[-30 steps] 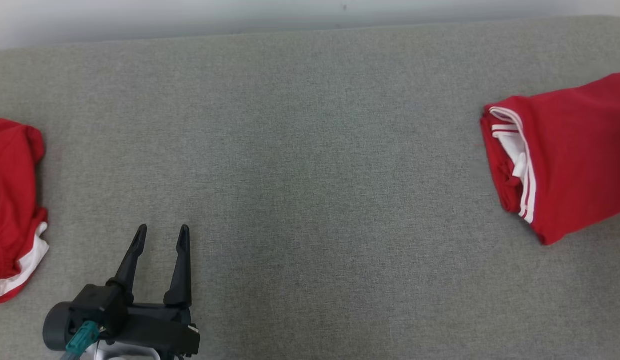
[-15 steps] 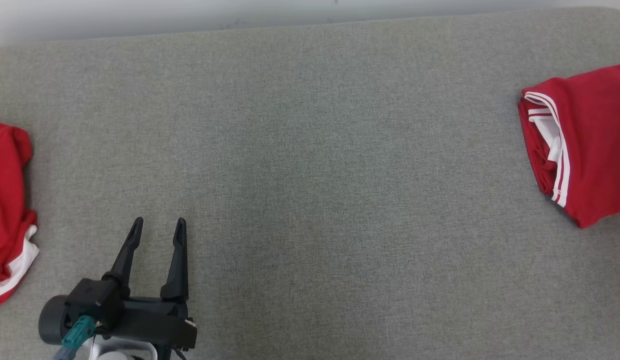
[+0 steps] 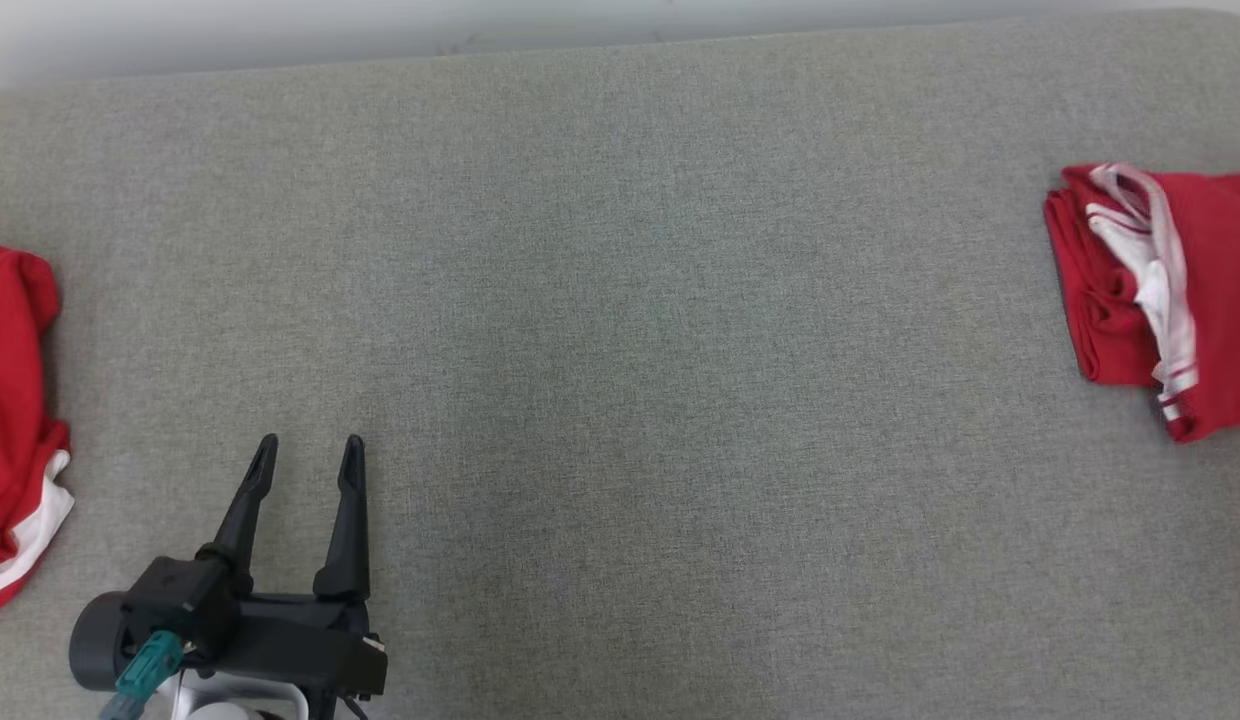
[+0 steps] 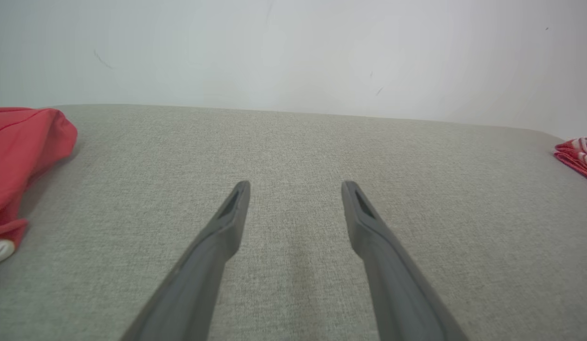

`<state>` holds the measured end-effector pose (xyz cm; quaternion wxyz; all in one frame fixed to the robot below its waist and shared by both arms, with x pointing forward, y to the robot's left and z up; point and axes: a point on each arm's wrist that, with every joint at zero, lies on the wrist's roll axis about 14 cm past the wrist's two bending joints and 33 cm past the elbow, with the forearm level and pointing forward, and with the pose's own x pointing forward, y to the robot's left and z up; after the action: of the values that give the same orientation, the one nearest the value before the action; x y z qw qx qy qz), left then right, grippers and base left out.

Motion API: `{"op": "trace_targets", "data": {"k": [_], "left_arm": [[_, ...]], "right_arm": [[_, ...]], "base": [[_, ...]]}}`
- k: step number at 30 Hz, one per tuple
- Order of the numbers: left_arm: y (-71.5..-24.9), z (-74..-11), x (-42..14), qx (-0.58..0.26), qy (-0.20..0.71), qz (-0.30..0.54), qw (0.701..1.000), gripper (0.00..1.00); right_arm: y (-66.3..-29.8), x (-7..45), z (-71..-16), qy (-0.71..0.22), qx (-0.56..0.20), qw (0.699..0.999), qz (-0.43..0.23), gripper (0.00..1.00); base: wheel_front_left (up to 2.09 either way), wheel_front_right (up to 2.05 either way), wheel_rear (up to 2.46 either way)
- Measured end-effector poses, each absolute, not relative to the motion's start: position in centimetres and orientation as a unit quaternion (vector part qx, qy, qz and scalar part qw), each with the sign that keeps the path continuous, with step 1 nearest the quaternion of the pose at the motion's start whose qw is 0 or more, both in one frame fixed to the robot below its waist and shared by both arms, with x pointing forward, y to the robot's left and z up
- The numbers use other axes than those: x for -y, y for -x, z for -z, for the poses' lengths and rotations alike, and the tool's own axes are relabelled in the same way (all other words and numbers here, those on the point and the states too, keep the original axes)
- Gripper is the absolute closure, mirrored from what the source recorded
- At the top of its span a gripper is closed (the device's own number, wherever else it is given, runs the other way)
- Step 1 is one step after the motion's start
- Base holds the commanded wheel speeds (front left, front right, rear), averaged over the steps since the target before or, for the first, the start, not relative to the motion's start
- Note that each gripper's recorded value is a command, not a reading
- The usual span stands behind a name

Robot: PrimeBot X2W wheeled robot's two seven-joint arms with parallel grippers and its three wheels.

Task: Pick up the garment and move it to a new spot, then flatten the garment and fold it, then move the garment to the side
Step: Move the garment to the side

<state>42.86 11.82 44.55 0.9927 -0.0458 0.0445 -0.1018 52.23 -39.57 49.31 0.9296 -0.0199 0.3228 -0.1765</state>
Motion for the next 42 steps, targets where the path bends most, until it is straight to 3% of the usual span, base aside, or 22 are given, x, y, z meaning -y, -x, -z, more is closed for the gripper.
{"op": "trace_targets", "data": {"k": [6, 12, 17, 32, 42], "left_arm": [[-42.8, -44.6, -12.1, -0.045, 0.043, 0.097, 0.993, 0.0], [-42.7, -45.3, -12.3, -0.037, 0.044, 0.094, 0.994, 0.0], [-42.5, -46.2, -12.3, -0.027, 0.05, 0.088, 0.994, 0.0], [-39.8, -47.9, -12.7, -0.011, 0.05, 0.077, 0.996, 0.0], [-38.1, -49.2, -13.1, 0.007, 0.049, 0.071, 0.996, 0.0]], "right_arm": [[-52.4, 38.8, -49.6, 0.031, -0.313, 0.935, 0.165, 0.0], [-54.6, 33.6, -51.9, -0.025, -0.234, 0.968, 0.085, 0.0], [-54.3, 29.8, -52.6, -0.081, -0.175, 0.981, 0.034, 0.0], [-48.8, 23.1, -54.5, -0.125, -0.021, 0.991, -0.051, 0.0], [-43.9, 22.1, -52.3, -0.139, -0.035, 0.989, -0.044, 0.0]], "base": [[0.0, 0.0, 0.0], [0.0, 0.0, 0.0], [0.0, 0.0, 0.0], [0.0, 0.0, 0.0], [0.0, 0.0, 0.0]]}}
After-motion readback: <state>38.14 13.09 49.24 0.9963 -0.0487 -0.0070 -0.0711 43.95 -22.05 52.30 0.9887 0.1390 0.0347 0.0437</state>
